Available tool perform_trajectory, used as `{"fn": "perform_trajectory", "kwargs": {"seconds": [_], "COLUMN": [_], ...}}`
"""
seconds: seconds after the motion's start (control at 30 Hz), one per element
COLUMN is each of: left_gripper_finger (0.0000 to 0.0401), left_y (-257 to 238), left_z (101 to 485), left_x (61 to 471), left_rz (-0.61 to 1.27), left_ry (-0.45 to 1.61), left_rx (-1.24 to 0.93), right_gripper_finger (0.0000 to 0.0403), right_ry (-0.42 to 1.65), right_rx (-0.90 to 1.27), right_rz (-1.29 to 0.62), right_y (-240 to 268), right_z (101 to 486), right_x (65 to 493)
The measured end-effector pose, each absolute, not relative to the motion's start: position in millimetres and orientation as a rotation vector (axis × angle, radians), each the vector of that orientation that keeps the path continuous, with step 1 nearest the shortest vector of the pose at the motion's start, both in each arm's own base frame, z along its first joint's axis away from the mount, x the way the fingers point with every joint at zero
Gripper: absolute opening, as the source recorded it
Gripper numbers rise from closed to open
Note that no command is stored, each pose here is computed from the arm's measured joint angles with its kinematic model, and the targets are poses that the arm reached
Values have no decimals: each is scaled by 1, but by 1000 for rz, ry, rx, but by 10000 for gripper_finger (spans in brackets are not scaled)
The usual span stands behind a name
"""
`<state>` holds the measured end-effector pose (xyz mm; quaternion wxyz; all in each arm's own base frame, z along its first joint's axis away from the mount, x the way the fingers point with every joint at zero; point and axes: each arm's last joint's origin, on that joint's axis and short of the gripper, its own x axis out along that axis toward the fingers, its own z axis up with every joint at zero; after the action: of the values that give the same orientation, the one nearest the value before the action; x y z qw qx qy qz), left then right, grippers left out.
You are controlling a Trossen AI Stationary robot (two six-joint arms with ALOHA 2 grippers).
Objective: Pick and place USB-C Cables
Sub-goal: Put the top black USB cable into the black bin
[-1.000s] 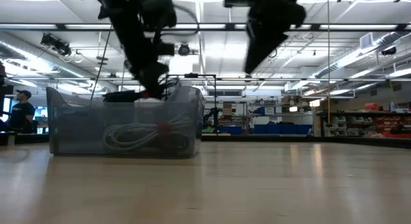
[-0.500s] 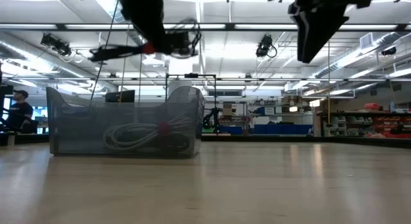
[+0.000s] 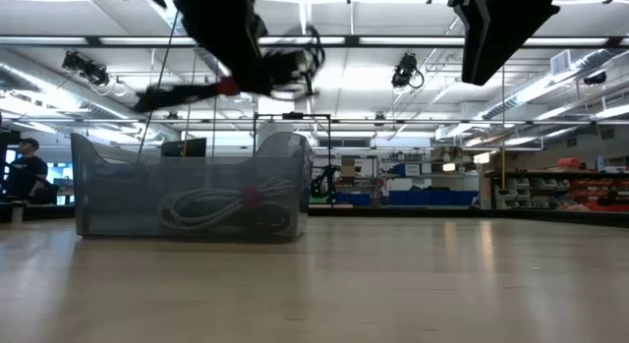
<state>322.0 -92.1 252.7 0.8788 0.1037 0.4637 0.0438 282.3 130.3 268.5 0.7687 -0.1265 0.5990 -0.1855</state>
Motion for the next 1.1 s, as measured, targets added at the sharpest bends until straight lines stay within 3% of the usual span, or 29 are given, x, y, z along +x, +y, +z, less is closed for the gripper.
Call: {"fn": "perform_trajectory", "kwargs": {"seconds": [0.27, 1.1], "left_gripper_finger": [45, 46], "left_y": [-88, -96], "left_z": [219, 206], "left_x": [334, 334], "left_rz": [123, 113], "left_ry": [1099, 1150], "left_rx": [209, 153], "right_gripper_finger": [145, 145], "right_ry": [1310, 1298], "right_rx": [-320, -373], "right_rz": [-365, -349], "right_y": [132, 132], "right_z": [268, 268], "right_x": [281, 283]}}
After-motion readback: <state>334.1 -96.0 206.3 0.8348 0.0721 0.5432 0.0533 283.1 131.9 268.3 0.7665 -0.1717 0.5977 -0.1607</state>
